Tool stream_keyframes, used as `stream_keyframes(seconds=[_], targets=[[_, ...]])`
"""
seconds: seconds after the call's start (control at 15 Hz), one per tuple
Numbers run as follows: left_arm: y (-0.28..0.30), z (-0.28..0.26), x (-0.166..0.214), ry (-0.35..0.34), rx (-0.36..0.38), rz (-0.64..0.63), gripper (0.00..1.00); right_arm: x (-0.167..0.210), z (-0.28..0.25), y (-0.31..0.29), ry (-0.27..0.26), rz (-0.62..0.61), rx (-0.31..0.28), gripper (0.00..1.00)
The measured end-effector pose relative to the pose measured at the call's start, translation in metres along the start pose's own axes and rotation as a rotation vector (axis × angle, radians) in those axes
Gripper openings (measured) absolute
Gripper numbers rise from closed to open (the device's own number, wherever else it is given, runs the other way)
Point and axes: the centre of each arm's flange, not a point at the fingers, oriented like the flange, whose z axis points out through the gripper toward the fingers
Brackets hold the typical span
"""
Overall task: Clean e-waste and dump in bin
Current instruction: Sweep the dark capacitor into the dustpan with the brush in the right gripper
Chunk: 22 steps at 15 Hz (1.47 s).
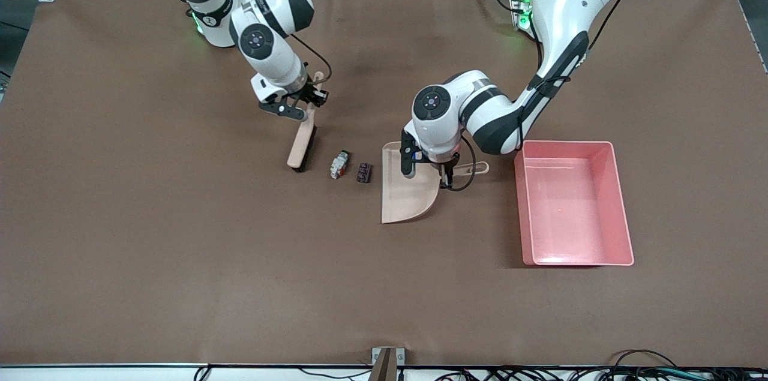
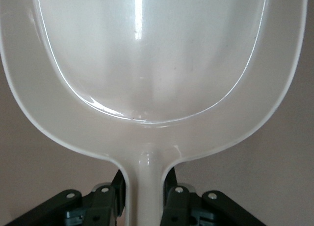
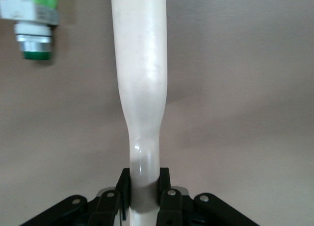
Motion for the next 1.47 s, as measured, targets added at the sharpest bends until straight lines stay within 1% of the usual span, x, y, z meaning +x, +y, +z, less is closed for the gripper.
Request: stream_keyframes(seconds=[0.27, 0.53, 0.8, 1.0, 1.27, 1.4, 1.47], targets=[[0.001, 0.002, 0.003, -0.007, 0.011, 0.016, 0.33, 0.009, 0.004, -0.034, 0.005, 0.006, 0.019, 0.27], [0.004, 0.002, 0.012, -0.003, 0.014, 0.028, 0.33, 0.017, 0.013, -0.071, 0.007, -0.015, 0.035, 0.27], [0.004, 0.004, 0.014, -0.001, 0.011, 0.029, 0.33, 0.024, 0.009, -0.12, 0.016, -0.036, 0.077, 0.27], [0.004, 0.005, 0.014, -0.002, 0.01, 0.029, 0.33, 0.03, -0.009, -0.15, 0.006, -0.036, 0.114, 0.27], [0.004, 0.006, 0.014, -0.002, 0.007, 0.029, 0.33, 0.026, -0.032, -0.182, -0.006, -0.033, 0.19, 0.27], [0.004, 0.007, 0.014, -0.002, 0.006, 0.028, 0.33, 0.023, -0.034, -0.189, -0.033, -0.023, 0.202, 0.27], [0.004, 0.007, 0.014, -0.002, 0.006, 0.028, 0.33, 0.021, -0.036, -0.191, -0.061, -0.014, 0.198, 0.27]])
